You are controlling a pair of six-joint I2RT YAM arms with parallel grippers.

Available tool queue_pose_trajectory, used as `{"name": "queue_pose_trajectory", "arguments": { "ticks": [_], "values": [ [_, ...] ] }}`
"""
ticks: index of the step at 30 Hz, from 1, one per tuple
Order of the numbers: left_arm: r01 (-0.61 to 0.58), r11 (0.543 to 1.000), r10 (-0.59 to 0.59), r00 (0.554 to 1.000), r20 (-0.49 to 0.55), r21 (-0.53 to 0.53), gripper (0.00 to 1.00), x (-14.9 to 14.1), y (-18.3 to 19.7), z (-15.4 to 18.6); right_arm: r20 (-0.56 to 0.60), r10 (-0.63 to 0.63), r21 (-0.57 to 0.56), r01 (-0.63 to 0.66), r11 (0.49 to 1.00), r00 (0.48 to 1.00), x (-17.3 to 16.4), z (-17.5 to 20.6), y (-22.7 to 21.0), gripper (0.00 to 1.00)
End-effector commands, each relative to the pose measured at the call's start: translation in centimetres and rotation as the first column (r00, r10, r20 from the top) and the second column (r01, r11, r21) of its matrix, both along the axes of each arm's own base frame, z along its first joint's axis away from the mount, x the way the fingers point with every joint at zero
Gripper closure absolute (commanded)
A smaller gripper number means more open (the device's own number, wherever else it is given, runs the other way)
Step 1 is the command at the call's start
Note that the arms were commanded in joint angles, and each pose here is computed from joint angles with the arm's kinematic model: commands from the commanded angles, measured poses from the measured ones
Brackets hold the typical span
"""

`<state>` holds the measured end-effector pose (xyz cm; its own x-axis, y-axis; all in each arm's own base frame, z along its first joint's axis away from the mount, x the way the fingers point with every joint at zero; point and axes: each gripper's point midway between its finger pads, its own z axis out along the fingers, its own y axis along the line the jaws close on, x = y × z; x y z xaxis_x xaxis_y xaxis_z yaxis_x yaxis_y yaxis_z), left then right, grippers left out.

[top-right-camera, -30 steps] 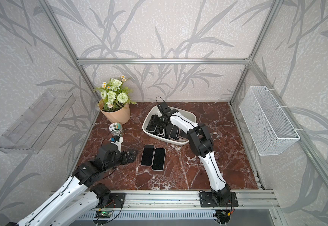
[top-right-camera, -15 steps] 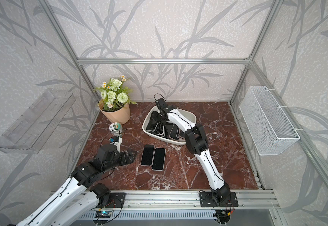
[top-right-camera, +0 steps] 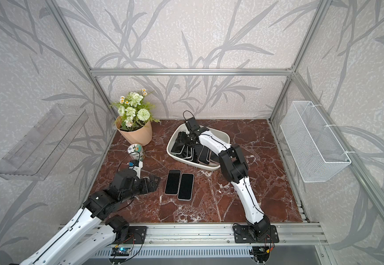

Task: Take the phone out of the storage box
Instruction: Pick up the phone from the storage box.

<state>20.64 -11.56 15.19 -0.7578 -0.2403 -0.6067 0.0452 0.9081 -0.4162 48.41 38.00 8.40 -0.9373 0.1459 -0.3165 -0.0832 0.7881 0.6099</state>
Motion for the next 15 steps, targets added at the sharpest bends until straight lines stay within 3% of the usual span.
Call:
{"name": "queue_pose_trajectory", "arguments": {
  "ticks": [1,7,15],
  "values": [
    [0.005,1.0,-0.005,1.0,0.023,-0.015,0.0,0.4,-0.2,1.0,0.108,0.004,-0.017,-0.002,1.0,0.994,1.1,2.6,-0.8,0.22],
    [0.001,1.0,0.0,1.0,0.026,-0.013,0.0,0.1,0.0,1.0,0.069,-0.028,0.001,0.028,1.0,0.997,4.0,1.4,-3.6,0.21],
    [0.011,1.0,-0.01,1.0,0.008,-0.005,0.0,0.8,-0.5,0.6,0.081,0.004,0.003,-0.004,1.0,0.997,6.0,1.2,-3.6,0.22]
  ]
}}
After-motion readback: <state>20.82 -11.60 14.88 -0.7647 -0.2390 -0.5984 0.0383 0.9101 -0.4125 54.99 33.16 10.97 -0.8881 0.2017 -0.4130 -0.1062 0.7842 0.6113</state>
